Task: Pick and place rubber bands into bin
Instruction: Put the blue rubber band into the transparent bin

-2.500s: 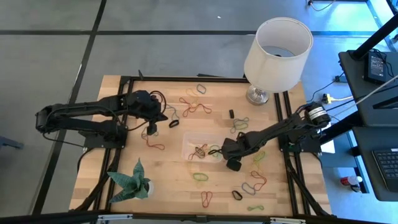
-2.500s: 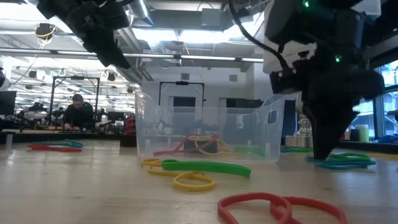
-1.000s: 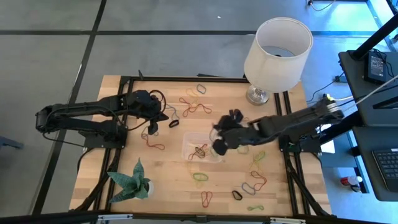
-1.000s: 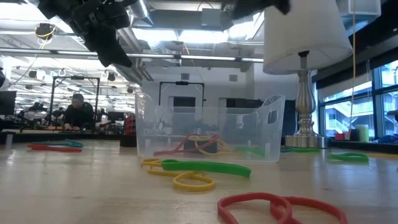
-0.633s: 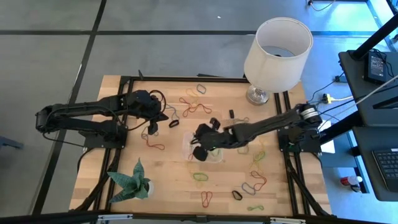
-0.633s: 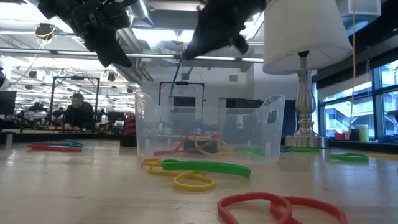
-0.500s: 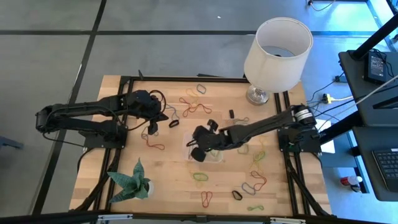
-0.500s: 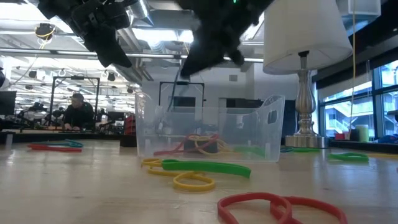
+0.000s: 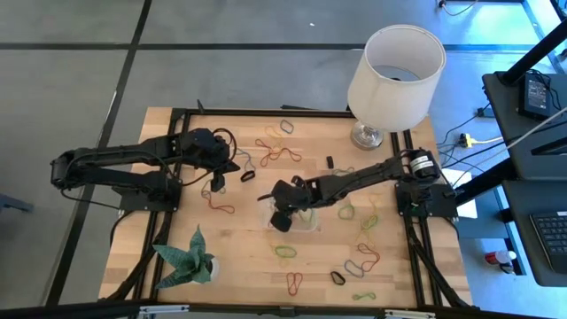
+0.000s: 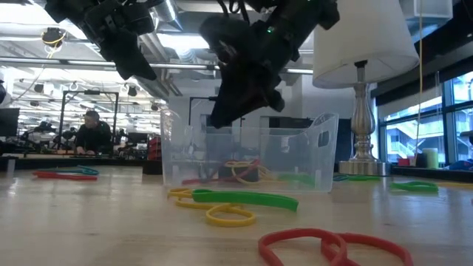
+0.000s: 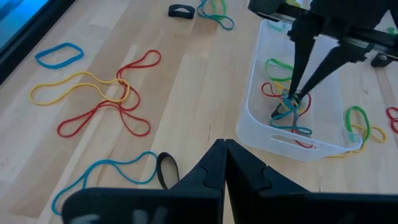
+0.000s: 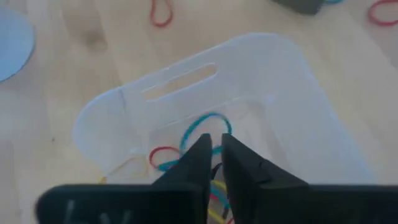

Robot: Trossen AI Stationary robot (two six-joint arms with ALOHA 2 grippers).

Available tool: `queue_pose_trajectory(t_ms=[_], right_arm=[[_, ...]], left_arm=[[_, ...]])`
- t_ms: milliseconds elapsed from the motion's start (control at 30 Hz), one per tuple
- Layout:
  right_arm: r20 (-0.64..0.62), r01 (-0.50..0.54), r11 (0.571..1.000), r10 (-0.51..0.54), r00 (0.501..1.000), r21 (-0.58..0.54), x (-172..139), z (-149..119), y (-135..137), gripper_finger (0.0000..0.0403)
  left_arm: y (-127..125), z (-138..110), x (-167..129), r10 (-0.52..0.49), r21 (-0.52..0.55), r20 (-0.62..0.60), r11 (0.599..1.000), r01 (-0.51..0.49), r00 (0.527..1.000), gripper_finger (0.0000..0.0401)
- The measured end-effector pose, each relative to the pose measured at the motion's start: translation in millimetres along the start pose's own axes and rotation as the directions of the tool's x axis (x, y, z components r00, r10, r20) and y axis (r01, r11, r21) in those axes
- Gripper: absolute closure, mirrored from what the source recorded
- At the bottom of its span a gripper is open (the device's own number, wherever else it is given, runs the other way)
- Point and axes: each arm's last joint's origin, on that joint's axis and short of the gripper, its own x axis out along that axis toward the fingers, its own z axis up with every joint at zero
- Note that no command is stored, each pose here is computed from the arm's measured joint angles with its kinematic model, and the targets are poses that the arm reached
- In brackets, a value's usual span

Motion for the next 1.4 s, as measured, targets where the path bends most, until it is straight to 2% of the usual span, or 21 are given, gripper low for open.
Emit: queue_pose_trajectory(t_ms=[200,333,467,600,667,767,900,1033,1167,1300,1400], right_arm=[[-0.018,-0.024,1.000,0.024,1.000,0.006,-1.6,1.9,-2.4,0.0297],[0.006,-0.041,0.999,0.041,0.999,-0.008,-18.8,9.1,-2.2,0.0272],[0.053,-0.049,0.998,0.051,0.997,-0.037,-54.7,19.7,-3.0,0.0280],[0.078,-0.062,0.994,0.069,0.995,-0.093,-90.4,20.3,-9.3,0.0322],[0.066,-0.087,0.991,0.094,0.993,-0.097,-102.3,9.1,-17.7,0.0355],[0.083,-0.120,0.992,0.122,0.989,-0.030,-117.4,-15.5,-35.3,0.0394],[0.201,-0.203,0.978,0.189,0.961,0.052,-144.8,-45.8,-55.6,0.0389],[0.263,-0.198,0.972,0.158,0.952,0.130,-163.6,-80.4,-80.6,0.0398],[0.315,-0.188,0.962,0.119,0.942,0.198,-173.0,-108.2,-103.6,0.0396],[0.336,-0.192,0.951,0.104,0.936,0.241,-174.6,-127.2,-120.6,0.0394],[0.339,-0.191,0.946,0.095,0.936,0.262,-173.4,-136.0,-128.3,0.0394]], left_arm=[[0.0,0.0,0.0,0.000,0.000,0.000,1.000,0.000,1.000,0.0398],[0.0,0.0,0.0,0.000,0.000,0.000,1.000,0.000,1.000,0.0399],[0.0,0.1,0.0,0.000,0.000,0.001,1.000,0.000,1.000,0.0399],[0.0,0.5,-0.1,0.000,0.000,0.005,1.000,0.000,1.000,0.0397],[0.0,0.5,-0.1,0.000,0.000,0.005,1.000,0.000,1.000,0.0399],[-0.1,0.7,-0.1,0.000,0.001,0.007,1.000,0.000,1.000,0.0400],[-0.3,1.2,-0.1,-0.001,0.002,0.013,1.000,0.001,1.000,0.0391],[-0.1,1.7,0.0,0.004,-0.004,0.017,1.000,-0.004,1.000,0.0365],[2.2,1.5,-0.1,0.072,-0.083,0.019,0.994,-0.070,0.997,0.0322],[6.1,-6.7,2.6,0.178,-0.177,-0.072,0.966,-0.188,0.981,0.0281],[7.9,-17.6,7.9,0.194,-0.203,-0.207,0.950,-0.236,0.959,0.0262]])
